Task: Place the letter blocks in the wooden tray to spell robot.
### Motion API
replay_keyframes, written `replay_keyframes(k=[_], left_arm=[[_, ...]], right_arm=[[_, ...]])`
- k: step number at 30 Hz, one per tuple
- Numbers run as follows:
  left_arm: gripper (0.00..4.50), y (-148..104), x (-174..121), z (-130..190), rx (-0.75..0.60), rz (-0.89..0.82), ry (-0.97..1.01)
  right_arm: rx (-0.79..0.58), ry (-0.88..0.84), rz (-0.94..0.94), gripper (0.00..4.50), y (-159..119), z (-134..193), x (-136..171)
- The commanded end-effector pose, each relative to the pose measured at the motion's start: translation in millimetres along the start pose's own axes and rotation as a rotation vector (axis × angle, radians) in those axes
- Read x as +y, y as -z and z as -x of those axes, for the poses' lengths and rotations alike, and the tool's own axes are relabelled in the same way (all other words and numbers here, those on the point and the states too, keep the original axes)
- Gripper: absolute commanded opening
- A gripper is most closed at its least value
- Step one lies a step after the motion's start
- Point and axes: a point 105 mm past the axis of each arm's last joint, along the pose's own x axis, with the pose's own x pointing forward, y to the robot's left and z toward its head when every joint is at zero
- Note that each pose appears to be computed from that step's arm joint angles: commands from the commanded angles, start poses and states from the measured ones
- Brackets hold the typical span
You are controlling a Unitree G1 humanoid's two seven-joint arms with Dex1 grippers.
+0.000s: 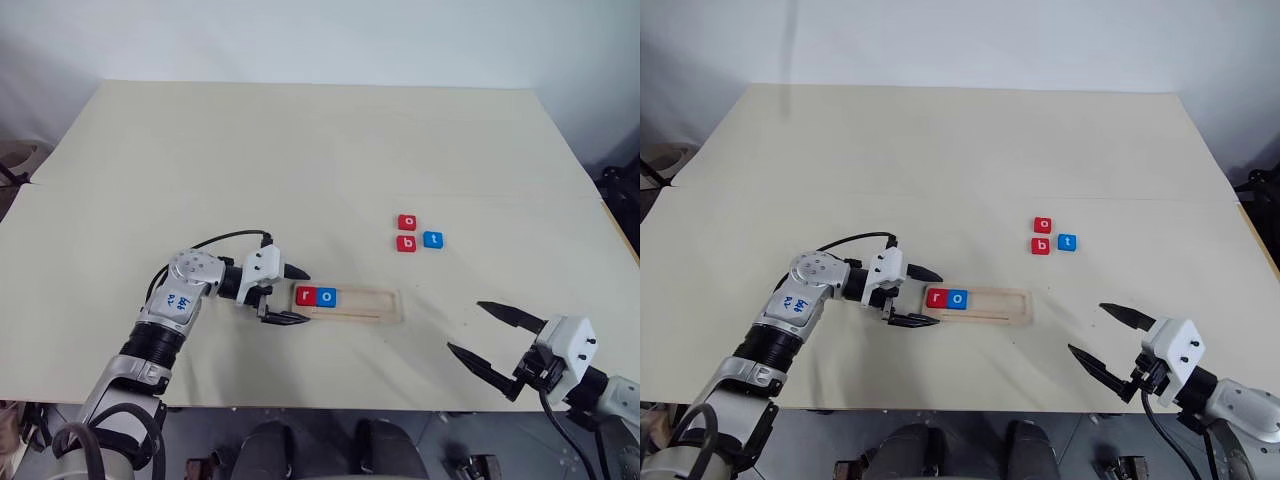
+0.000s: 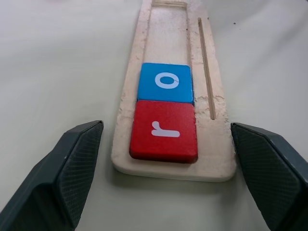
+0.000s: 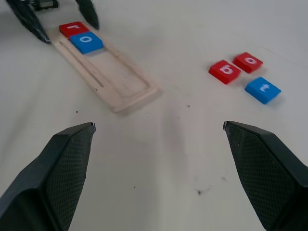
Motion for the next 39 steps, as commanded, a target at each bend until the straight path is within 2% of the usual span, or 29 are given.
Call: replay_keyframes(k=[1,5,7,11,14,20,24,29,39], left_arm=[[4.47,-6,4,18,-0.061,-0.030,-0.059],[4.47,-7,8,57,-0.184,-0.063,-0.227],[4.47,-2,6,73,-0.189,-0.064,-0.289],[4.47,6,-9,92,-0.189,-0.008,-0.334],[4.47,1,-18,93,-0.216,0.052,-0.337],[4.47,-18,-25,93,-0.290,0.021,-0.379],[4.47,-22,-30,94,-0.326,0.031,-0.412],[4.47,-24,-35,92,-0.332,0.030,-0.443],[4.47,-30,-40,86,-0.348,0.059,-0.429]], right_arm=[[-0.072,0.049,0.004,4.50,-16,3,-5],[-0.107,0.185,-0.076,4.50,-15,8,-16],[-0.123,0.242,-0.092,4.50,-16,8,-23],[-0.147,0.234,-0.104,4.50,-23,-9,-29],[-0.098,0.273,-0.135,4.50,-25,-28,-44],[-0.023,0.296,-0.203,4.50,-36,-71,-70],[0.016,0.333,-0.238,4.50,-39,-98,-83],[0.091,0.316,-0.239,4.50,-41,-116,-79],[0.123,0.333,-0.261,4.50,-46,-124,-78]])
